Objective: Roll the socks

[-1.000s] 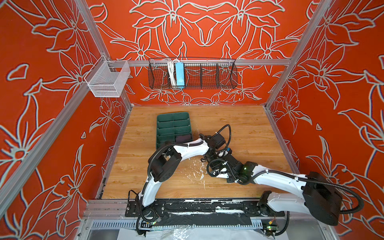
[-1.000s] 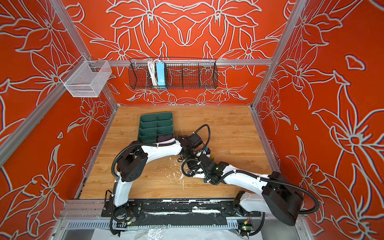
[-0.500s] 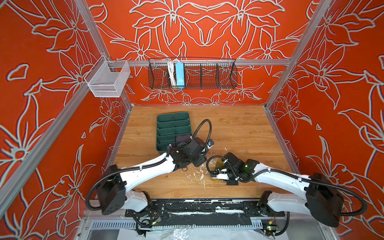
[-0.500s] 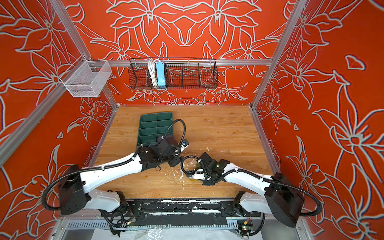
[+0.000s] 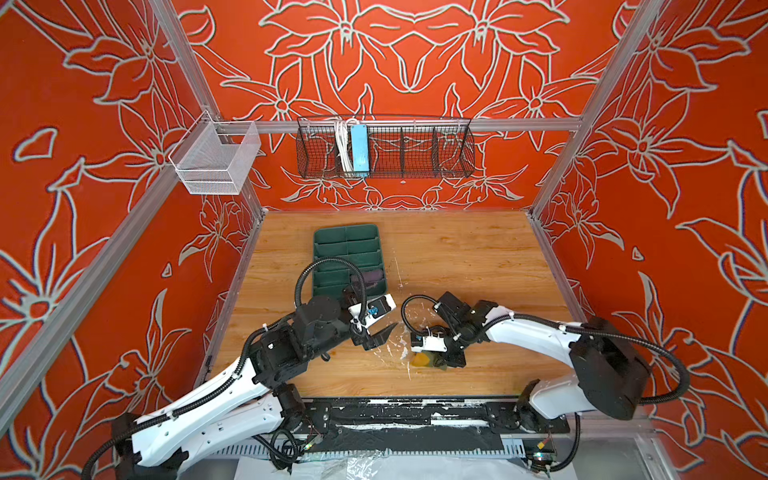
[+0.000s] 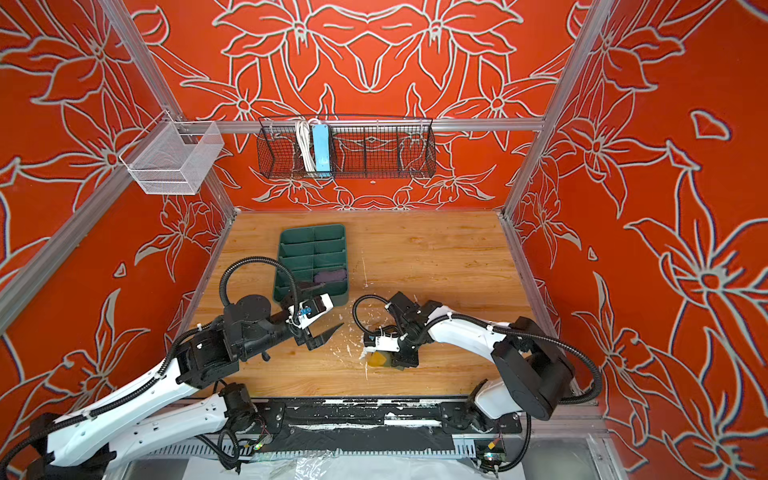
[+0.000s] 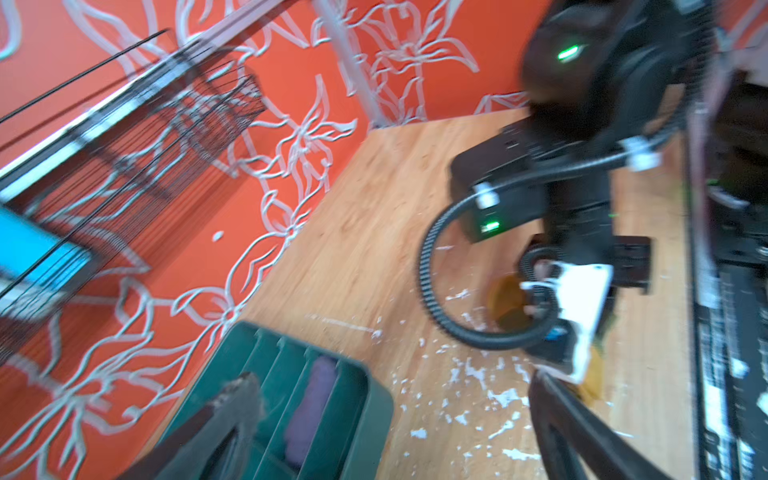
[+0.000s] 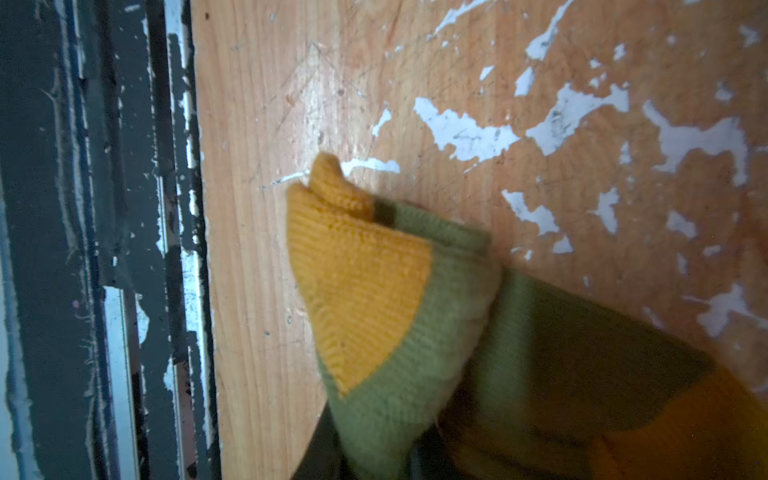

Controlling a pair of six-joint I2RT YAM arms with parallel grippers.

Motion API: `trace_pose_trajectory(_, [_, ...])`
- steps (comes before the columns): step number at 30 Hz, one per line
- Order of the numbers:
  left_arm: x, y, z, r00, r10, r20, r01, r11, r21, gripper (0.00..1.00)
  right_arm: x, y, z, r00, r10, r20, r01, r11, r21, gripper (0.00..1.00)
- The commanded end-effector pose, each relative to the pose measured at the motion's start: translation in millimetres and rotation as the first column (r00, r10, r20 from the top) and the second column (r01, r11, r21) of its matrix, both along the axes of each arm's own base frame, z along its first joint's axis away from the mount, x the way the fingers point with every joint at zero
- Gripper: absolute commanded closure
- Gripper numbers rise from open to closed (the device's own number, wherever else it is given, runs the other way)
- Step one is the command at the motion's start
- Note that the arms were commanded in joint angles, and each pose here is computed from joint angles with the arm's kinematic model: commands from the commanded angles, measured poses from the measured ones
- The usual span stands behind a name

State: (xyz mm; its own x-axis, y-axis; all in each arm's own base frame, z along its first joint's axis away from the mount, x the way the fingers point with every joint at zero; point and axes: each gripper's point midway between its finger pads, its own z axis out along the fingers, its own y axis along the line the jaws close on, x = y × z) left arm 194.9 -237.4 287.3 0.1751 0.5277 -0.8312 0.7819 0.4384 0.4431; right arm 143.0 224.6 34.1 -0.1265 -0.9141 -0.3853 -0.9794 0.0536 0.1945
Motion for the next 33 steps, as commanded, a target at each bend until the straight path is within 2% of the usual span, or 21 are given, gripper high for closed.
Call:
trace_pose_trajectory(1, [-28.3, -18.0, -26.2, 0.971, -0.233, -0.052, 0.238, 0.963, 0.125, 0.05, -9.7, -2.5, -9.7, 0.995, 0.008, -0.096, -0.007, 1.000, 0.010, 1.00])
trace_pose_trajectory(5, [-39.7, -35.9, -59.1, 0.925, -0.380, -0.013, 0.370, 0.892, 0.261, 0.11, -3.7, -6.5, -16.0, 0.993, -0.007, -0.119, 0.007, 1.000, 0.006, 1.00])
trace_pose_trajectory(10, [-42.3, -61.3, -107.4, 0.903, -0.418, 0.100, 0.342, 0.840, 0.421, 0.14, 4.4, -10.9, -17.8, 0.986, -0.048, -0.163, 0.047, 0.999, -0.009, 1.00])
trace_pose_trajectory(16, [-56.2, -91.9, -159.1, 0.884, -0.445, 0.140, 0.321, 0.797, 0.511, 0.21, 9.0, -16.7, -22.9, 0.969, -0.074, -0.234, 0.057, 0.995, -0.077, 1.00])
trace_pose_trajectory(22, [-34.1, -112.3, -187.6, 0.911, -0.368, 0.184, 0.219, 0.812, 0.540, 0.27, 11.6, -16.9, -26.8, 0.963, -0.091, -0.255, 0.067, 0.993, -0.099, 1.00])
trace_pose_trajectory(23, [-30.3, -114.4, -193.6, 0.914, -0.363, 0.182, 0.208, 0.803, 0.559, 0.29, 11.7, -16.6, -26.6, 0.963, -0.089, -0.254, 0.067, 0.993, -0.096, 1.00])
trace_pose_trajectory(27, [-10.4, -117.2, -216.6, 0.941, -0.294, 0.167, 0.132, 0.775, 0.618, 0.42, 12.0, -15.8, -25.3, 0.964, -0.087, -0.251, 0.068, 0.994, -0.084, 1.00])
trace_pose_trajectory(33, [3.2, -118.9, -239.2, 0.952, -0.268, 0.146, 0.114, 0.755, 0.646, 0.60, 12.6, -15.1, -23.4, 0.962, -0.094, -0.255, 0.077, 0.994, -0.073, 1.00])
